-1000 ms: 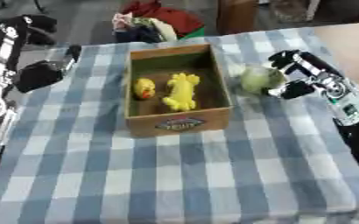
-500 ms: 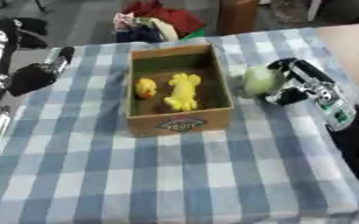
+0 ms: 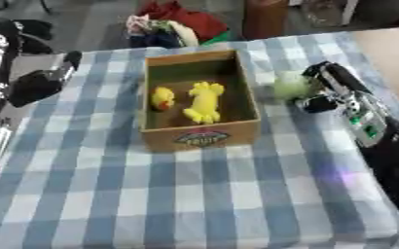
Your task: Pick up objects on the table and place them in the box.
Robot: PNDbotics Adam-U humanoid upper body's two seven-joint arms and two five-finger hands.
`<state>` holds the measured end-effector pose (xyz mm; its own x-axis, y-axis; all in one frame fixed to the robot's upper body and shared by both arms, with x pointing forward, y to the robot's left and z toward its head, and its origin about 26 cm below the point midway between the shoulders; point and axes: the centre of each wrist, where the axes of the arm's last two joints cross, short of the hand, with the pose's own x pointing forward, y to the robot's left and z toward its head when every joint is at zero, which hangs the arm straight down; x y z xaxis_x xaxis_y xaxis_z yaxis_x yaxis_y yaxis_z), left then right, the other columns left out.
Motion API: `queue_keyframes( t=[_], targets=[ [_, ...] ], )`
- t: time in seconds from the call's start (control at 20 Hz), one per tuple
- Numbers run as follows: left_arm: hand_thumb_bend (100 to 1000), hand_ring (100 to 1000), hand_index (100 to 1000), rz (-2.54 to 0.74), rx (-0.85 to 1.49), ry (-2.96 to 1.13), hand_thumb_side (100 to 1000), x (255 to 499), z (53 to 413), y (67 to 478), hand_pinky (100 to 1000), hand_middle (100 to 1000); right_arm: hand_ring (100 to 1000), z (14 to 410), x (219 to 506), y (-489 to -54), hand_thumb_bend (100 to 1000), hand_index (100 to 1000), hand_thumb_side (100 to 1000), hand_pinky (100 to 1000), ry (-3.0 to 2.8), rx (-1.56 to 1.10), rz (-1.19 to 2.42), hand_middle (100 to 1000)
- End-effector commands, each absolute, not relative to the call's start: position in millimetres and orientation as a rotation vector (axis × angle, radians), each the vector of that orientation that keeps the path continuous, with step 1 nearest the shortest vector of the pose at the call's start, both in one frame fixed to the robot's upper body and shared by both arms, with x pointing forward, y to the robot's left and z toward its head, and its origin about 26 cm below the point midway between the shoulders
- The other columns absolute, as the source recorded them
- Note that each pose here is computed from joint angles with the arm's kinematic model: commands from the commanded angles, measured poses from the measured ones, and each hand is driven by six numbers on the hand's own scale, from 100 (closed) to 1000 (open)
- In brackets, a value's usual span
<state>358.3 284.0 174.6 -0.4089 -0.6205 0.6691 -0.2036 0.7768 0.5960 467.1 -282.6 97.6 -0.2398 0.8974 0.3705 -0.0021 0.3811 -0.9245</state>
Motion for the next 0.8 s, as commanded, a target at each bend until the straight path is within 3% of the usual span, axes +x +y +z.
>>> queue_keyframes(
  t=[0.05,0.4,0.5,0.8],
  targets=[
    [428,598,749,-0.52,0.633,-2.004,243,357,184,287,718,620,542,132,471,-275,115,373,100,580,-1.702,-0.84,1.035,296],
    [429,598,748,-0.53,0.613,-2.011,247,356,184,285,719,621,561,182,469,-231,152,395,100,602,-1.903,-0.694,1.124,317],
    [427,598,748,-0.534,0.606,-2.011,246,357,184,284,719,621,565,189,469,-216,122,401,100,605,-1.927,-0.642,1.178,323],
    [425,599,748,-0.546,0.586,-2.008,247,357,182,281,719,621,570,183,474,-179,132,417,100,615,-1.904,-0.513,1.325,337]
  ],
)
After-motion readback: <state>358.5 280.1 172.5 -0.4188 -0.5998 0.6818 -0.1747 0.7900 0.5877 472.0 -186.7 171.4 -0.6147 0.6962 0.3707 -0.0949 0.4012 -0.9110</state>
